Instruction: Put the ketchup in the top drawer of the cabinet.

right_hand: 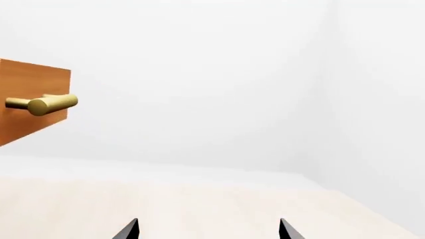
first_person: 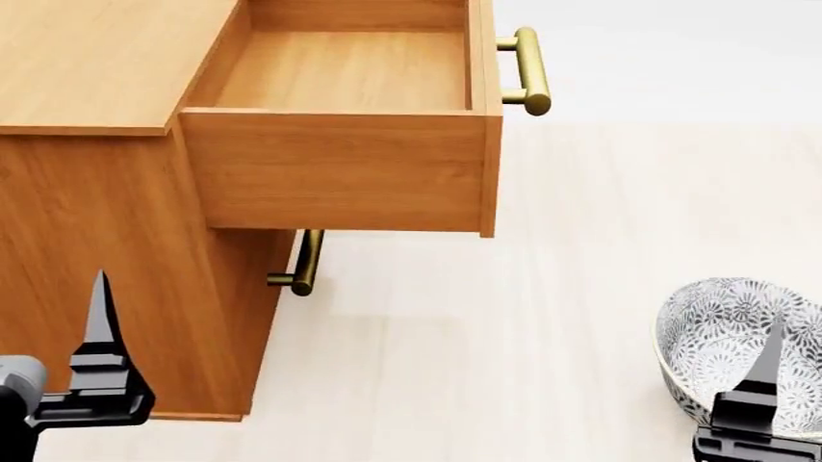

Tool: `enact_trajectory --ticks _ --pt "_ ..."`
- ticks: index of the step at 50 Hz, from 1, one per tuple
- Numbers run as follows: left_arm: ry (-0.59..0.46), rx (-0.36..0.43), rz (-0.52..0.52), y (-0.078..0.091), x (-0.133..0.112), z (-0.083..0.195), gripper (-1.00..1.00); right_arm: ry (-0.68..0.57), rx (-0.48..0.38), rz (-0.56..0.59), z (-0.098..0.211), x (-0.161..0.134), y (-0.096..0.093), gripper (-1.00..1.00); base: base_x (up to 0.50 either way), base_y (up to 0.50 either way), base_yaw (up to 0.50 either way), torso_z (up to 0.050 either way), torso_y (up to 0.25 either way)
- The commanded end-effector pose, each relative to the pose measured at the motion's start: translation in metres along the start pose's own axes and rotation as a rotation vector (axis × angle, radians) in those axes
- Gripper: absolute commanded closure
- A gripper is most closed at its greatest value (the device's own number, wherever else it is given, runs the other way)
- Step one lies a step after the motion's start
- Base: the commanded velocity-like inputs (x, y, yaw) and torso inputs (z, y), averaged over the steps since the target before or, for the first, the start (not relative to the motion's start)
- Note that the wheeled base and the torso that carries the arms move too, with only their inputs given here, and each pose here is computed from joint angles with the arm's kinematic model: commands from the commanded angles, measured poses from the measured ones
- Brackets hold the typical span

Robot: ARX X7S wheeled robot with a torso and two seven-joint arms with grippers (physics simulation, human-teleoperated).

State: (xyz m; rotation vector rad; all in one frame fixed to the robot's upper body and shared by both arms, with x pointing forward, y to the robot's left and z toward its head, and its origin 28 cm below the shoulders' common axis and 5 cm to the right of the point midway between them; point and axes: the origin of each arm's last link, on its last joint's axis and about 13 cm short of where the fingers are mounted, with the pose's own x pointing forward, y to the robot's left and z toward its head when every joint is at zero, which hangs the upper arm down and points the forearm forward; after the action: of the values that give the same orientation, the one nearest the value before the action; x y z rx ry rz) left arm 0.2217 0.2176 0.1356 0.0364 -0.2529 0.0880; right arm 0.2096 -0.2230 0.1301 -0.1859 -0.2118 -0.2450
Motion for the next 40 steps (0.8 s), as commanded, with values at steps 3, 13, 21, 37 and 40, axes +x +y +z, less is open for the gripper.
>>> enact_trajectory --ticks 3,13,21,37,40 --pt "0.001 0.001 0.000 0.000 0.000 0.000 -1.00 0.024 -0.018 -0.022 -0.010 -0.005 -0.017 -1.00 0.00 0.00 0.00 0.000 0.000" --pt "0.005 0.000 0.004 0.000 0.001 -0.002 -1.00 0.043 0.000 -0.016 -0.019 -0.010 -0.023 -1.00 0.00 0.00 0.00 0.000 0.000" --pt "0.010 -0.003 0.005 0.000 0.002 -0.004 -1.00 0.084 0.018 0.027 -0.035 -0.027 -0.030 -1.00 0.00 0.00 0.00 0.000 0.000" --pt "0.015 0.004 0.006 0.000 0.003 -0.005 -1.00 0.059 0.087 0.121 -0.049 -0.051 -0.033 -1.00 0.00 0.00 0.00 0.000 0.000" --pt "0.015 0.004 0.007 0.000 0.004 -0.005 -1.00 0.064 0.084 0.119 -0.052 -0.055 -0.034 -1.00 0.00 0.00 0.00 0.000 0.000"
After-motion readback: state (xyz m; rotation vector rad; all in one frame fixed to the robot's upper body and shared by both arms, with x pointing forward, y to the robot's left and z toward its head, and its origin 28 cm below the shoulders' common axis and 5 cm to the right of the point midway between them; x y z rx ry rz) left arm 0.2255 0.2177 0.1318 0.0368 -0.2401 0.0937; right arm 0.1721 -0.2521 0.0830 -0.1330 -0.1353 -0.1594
